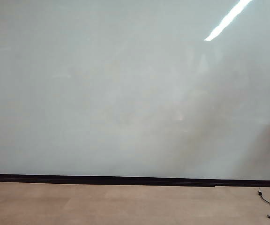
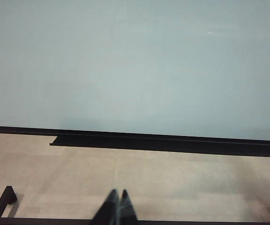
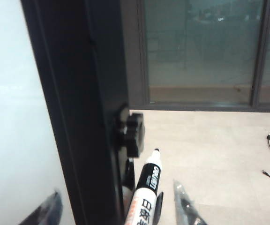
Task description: Pick up the pen on the shelf to the right of the whiteboard and write the letter Z.
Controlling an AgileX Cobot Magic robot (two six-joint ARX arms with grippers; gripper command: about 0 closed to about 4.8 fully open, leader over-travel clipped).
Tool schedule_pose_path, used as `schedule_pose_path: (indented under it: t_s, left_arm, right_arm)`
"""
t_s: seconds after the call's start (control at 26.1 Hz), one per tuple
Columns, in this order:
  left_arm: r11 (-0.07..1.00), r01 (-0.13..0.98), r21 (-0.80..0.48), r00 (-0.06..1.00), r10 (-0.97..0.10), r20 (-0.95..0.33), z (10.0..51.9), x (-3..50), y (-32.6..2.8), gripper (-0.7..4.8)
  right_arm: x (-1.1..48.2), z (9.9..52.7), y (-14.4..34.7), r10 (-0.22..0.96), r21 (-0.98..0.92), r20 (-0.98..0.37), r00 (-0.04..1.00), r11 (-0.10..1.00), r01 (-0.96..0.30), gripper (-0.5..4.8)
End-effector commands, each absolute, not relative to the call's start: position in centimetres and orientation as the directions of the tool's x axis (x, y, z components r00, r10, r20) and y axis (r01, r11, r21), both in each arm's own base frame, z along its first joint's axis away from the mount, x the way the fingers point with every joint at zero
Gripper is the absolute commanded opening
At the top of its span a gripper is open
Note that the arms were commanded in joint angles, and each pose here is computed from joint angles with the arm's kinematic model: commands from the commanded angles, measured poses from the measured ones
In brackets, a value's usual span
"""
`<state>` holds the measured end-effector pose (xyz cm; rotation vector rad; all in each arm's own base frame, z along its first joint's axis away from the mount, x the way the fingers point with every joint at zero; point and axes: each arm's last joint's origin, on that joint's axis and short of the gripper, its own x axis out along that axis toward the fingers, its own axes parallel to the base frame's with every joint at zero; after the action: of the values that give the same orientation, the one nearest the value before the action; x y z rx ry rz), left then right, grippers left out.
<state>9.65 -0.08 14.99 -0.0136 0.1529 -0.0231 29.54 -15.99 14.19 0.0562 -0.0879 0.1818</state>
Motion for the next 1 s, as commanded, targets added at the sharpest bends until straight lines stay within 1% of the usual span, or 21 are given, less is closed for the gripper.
schedule_pose_path:
  t_s: [0.04,0.54,0.69,0.88,1.0]
  left_arm:
    - [1.0,0.023,-0.011,0.989,-0.024,-0.145,15.12,9.65,-0.08,-0.04]
    - [1.0,0.023,-0.011,0.989,-0.024,-0.145,15.12,9.65,-0.08,-0.04]
    - [1.0,0.023,-0.011,0.989,-0.024,-0.145,15.11,9.65,-0.08,-0.04]
    - [1.0,0.023,-0.011,0.989,-0.024,-0.145,15.12,9.65,-0.08,-0.05]
    - [1.0,0.023,-0.011,0.989,-0.024,-0.145,15.12,9.65,-0.08,-0.05]
  right_arm:
    - [29.48,14.34,-15.97,0.173,0.068,0.102,0.98,0.981,-0.18,3.09]
    - [29.25,13.8,-15.87,0.123,0.096,0.078,0.989,0.987,-0.131,3.03]
    - [29.06,13.57,-15.67,0.109,0.099,0.073,0.991,0.988,-0.116,2.81]
    - [29.18,13.58,-15.47,0.114,0.073,0.074,0.991,0.99,-0.119,2.8]
    - [29.29,13.47,-15.28,0.121,0.064,0.072,0.99,0.99,-0.125,2.68]
